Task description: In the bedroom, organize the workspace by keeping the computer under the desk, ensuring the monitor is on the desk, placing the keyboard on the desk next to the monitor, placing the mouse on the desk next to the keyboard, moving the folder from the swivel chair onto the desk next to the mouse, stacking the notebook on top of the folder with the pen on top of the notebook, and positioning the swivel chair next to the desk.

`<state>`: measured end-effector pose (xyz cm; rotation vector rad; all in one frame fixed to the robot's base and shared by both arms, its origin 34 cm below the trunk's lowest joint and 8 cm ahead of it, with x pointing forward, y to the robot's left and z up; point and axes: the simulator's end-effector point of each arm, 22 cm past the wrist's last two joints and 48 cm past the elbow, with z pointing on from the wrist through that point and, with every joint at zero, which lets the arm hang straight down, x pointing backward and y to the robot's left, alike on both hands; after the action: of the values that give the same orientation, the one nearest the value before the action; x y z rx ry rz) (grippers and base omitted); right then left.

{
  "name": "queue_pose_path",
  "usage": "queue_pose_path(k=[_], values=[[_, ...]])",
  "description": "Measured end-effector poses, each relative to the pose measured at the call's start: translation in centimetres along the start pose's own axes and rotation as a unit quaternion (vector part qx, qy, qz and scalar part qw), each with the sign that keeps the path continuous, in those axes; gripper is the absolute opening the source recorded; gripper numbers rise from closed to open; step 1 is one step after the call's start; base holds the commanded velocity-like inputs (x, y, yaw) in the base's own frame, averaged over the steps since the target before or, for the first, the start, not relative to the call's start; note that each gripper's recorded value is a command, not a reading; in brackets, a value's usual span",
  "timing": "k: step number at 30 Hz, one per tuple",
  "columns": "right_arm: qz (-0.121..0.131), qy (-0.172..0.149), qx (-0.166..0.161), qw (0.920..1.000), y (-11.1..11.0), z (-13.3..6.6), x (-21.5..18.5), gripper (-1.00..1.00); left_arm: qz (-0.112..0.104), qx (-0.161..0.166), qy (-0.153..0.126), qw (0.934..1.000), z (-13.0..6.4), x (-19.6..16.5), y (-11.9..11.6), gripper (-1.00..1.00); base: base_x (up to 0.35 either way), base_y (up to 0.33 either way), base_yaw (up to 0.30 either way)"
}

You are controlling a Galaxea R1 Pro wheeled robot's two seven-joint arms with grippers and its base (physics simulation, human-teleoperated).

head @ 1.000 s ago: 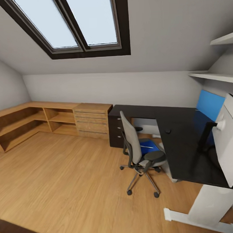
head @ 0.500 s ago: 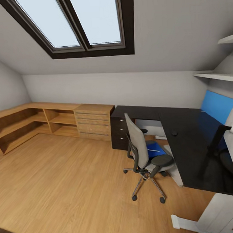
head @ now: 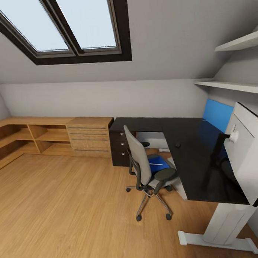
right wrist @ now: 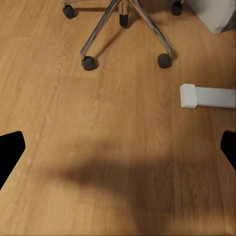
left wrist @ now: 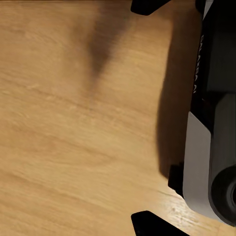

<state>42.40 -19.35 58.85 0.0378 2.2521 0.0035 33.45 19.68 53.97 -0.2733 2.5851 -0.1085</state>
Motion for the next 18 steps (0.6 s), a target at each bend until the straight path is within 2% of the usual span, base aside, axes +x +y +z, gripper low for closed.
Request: queue_pose_path(k=[10,15,18], values=[[-0.005,-0.001,0.006,1.0,-1.2,1.1,1.1,1.0,0.0,0.0,-0.001,1.0,1.3,0.7,0.2,1.0,0.0,0.0,-0.232],[-0.005,0.001,0.005,1.0,-1.1,1.5,1.8,1.0,0.001,-0.003,-0.002,1.0,2.0,0.9,0.8,1.0,0.0,0.0,-0.071],[-0.005,0.001,0.005,1.0,-1.0,1.8,2.3,1.0,0.005,-0.01,-0.007,0.9999,2.5,0.7,1.9,1.0,0.0,0.0,-0.016]])
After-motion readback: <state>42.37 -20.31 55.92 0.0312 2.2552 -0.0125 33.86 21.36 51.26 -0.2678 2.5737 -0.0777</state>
